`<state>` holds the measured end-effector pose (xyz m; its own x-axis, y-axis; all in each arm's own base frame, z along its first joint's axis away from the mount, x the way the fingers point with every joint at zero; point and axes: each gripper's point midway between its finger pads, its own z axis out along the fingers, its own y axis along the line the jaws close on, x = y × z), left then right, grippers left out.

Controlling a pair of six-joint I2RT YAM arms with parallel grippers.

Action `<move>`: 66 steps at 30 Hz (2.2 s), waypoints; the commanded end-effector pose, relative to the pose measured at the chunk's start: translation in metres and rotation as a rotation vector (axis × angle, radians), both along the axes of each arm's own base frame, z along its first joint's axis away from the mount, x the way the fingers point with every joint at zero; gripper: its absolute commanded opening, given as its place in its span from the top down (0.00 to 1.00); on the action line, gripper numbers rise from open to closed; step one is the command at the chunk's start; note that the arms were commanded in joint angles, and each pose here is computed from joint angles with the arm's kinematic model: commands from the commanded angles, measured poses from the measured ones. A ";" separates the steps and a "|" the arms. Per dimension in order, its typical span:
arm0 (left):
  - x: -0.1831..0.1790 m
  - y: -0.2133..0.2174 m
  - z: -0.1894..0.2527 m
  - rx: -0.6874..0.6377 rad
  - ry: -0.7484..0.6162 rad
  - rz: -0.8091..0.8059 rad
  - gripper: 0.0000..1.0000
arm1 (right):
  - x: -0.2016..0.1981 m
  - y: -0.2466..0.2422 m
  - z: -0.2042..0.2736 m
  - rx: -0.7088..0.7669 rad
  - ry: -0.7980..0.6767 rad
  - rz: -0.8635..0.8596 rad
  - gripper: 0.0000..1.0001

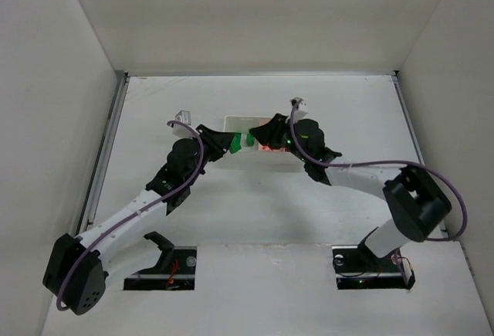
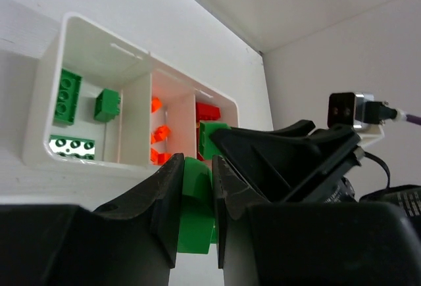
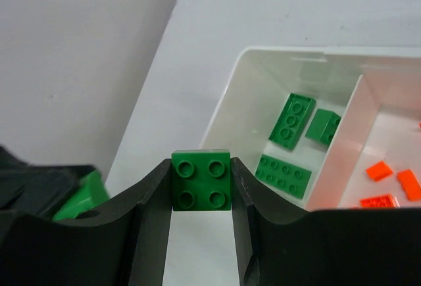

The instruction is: Sort the legos into containers by color

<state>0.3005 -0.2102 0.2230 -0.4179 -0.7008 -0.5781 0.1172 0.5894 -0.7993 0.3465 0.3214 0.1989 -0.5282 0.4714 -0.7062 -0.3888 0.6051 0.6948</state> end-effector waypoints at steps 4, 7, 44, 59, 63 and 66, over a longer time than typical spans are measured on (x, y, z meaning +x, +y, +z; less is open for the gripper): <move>0.012 0.015 -0.006 0.043 -0.023 0.046 0.87 | 0.045 0.028 -0.002 0.010 0.026 -0.040 0.64; 0.018 0.018 -0.008 0.047 -0.025 0.061 0.87 | 0.053 0.033 0.001 0.003 0.022 -0.051 0.49; 0.027 0.062 -0.028 0.247 -0.029 0.220 0.00 | -0.038 -0.152 0.064 0.022 -0.261 -0.412 0.73; -0.047 0.148 -0.096 0.272 0.222 0.390 0.00 | -0.031 -0.283 0.021 0.095 -0.136 -0.909 0.37; -0.053 0.151 -0.100 0.309 0.263 0.383 0.00 | -0.029 -0.291 0.015 0.080 -0.127 -0.946 0.27; -0.052 0.150 -0.097 0.311 0.263 0.378 0.00 | -0.030 -0.290 0.017 0.082 -0.132 -0.941 0.27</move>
<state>0.2527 -0.0659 0.1219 -0.3233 -0.6311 -0.7052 -0.2811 0.7756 -0.5652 0.3162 0.0373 0.2062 0.1286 0.7062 -0.6962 0.1560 0.6789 0.7174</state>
